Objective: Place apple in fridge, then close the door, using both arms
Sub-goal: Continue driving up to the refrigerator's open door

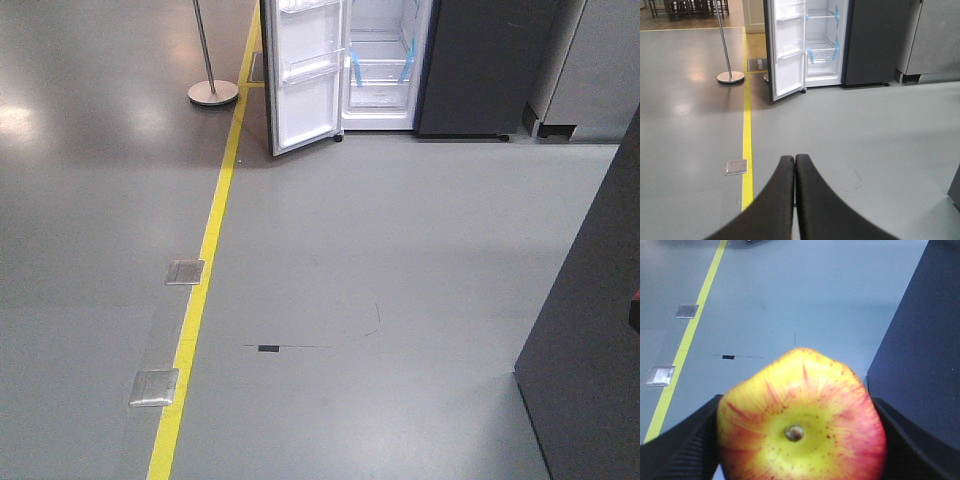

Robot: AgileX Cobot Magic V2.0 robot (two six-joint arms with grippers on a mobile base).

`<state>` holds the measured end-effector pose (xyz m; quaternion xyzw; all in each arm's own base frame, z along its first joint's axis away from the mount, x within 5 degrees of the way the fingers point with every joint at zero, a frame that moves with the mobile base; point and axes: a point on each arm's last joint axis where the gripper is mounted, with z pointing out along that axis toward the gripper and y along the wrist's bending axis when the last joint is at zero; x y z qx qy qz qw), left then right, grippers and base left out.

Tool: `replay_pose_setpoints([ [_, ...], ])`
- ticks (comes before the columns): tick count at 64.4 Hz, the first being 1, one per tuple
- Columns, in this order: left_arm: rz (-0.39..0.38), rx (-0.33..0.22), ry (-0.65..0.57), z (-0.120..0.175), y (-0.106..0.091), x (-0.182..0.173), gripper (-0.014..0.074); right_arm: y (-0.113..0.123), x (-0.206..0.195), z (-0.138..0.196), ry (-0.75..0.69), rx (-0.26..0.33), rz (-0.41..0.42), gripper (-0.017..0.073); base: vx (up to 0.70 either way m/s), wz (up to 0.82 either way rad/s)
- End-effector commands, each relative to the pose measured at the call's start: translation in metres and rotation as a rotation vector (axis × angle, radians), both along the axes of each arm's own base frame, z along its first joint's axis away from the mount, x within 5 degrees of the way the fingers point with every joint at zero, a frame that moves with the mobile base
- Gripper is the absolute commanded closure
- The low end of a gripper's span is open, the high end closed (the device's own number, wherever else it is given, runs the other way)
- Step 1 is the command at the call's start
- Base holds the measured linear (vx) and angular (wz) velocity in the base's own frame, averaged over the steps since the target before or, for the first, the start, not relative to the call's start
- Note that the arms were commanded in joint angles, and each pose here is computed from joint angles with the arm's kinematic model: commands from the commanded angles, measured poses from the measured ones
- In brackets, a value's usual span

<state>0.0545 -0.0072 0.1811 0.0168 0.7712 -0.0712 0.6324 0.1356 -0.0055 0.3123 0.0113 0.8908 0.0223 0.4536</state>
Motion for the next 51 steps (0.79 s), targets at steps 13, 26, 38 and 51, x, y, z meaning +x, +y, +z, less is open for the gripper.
replay_pose_setpoints([
  [13, -0.004, -0.013, -0.062, 0.0003, -0.0004, 0.0008, 0.0599, -0.0017, 0.0033, 0.0148, -0.1, -0.007, -0.018, 0.0372, 0.1, -0.05],
  [26, -0.004, -0.013, -0.062, 0.0003, -0.0004, 0.0008, 0.0599, -0.0017, 0.0033, 0.0148, -0.1, -0.007, -0.018, 0.0372, 0.08, -0.04],
  [38, -0.004, -0.013, -0.062, 0.0003, -0.0004, 0.0008, 0.0599, -0.0017, 0.0033, 0.0148, -0.1, -0.007, -0.018, 0.0372, 0.09, -0.03],
  [51, -0.004, -0.013, -0.062, 0.0003, -0.0004, 0.0008, 0.0599, -0.0017, 0.0033, 0.0148, -0.1, -0.007, -0.018, 0.0372, 0.09, -0.02],
])
